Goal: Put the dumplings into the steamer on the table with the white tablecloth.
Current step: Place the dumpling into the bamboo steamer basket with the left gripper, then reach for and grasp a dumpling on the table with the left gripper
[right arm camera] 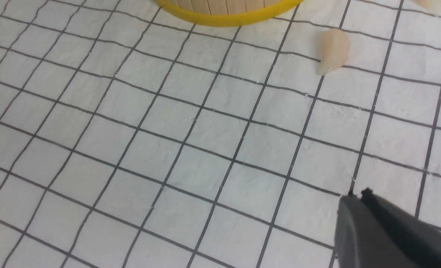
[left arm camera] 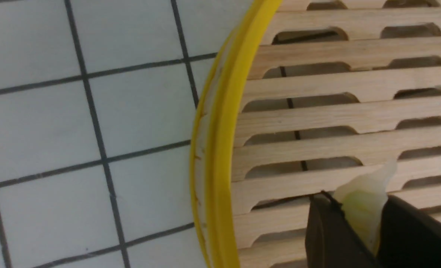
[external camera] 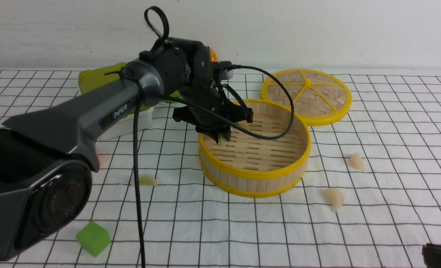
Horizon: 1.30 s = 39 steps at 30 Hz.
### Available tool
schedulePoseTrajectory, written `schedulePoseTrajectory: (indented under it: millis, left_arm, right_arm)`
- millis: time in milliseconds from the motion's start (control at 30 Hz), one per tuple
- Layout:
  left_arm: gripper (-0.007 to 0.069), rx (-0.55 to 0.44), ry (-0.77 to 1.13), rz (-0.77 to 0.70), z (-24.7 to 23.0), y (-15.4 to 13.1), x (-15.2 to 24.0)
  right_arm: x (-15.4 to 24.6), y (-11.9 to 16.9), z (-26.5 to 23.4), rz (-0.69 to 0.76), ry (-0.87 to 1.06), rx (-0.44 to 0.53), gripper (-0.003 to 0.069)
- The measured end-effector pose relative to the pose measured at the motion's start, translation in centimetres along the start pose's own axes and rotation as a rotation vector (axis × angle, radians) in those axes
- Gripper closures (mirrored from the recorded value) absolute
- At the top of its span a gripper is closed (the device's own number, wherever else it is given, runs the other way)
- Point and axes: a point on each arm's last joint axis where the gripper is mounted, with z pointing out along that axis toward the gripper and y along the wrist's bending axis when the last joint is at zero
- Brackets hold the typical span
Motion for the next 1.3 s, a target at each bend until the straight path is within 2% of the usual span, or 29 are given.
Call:
schedulePoseTrajectory:
  millis: [133,200,233,300,367,400,433,533,633,767,867,1067,1300]
  left_arm:
    - [0.0396,-0.002,0.016,-0.005,0.9,0.1,0.3]
    - [0.0264,0.000,0.024,0.009,0.8,-0.1,0.4]
    - [0.0256,0.001,0.025,0.008,0.7,-0.1,0.4]
    - [0.0170,-0.008,0.041,0.042,-1.0,-0.3,0.3]
    - [0.0132,-0.038,0.045,0.088,-3.3,-0.3,0.0]
    - [0.0132,-0.043,0.045,0.091,-3.6,-0.3,0.0]
    - [0.0120,-0.098,0.040,0.149,-6.5,-0.1,-0.3]
    - [0.0132,-0.208,0.046,0.237,-9.9,0.9,-0.6]
    - [0.0181,-0.245,0.057,0.211,-11.3,3.0,-0.8]
    - [0.0248,-0.227,0.206,0.147,-8.3,6.7,1.1]
    - [0.0263,-0.224,0.311,0.143,-6.2,8.3,2.9]
    - [0.0246,-0.205,0.352,0.215,-4.9,8.5,4.0]
    - [0.0228,-0.212,0.380,0.395,-4.0,9.1,4.7]
  right_arm:
    - [0.0,0.0,0.0,-0.018,-0.001,0.001,0.0653]
    - [0.0,0.0,0.0,-0.022,-0.001,0.002,0.0653]
    - [0.0,0.0,0.0,-0.022,-0.001,0.002,0.0653]
    - [0.0,0.0,0.0,-0.022,-0.001,0.002,0.0652]
    - [0.0,0.0,0.0,-0.022,-0.001,0.002,0.0650]
    - [0.0,0.0,0.0,-0.022,-0.001,0.002,0.0650]
    - [0.0,0.0,0.0,-0.022,-0.001,0.002,0.0650]
    - [0.0,0.0,0.0,-0.021,-0.002,0.001,0.0648]
    - [0.0,0.0,0.0,-0.011,-0.005,-0.005,0.0647]
    - [0.1,0.2,0.0,-0.009,0.008,-0.017,0.0645]
    - [0.1,0.2,0.0,-0.003,0.009,-0.021,0.0643]
    - [0.1,0.2,0.0,0.001,0.006,-0.022,0.0639]
    - [0.0,0.2,0.0,0.003,0.006,-0.024,0.0639]
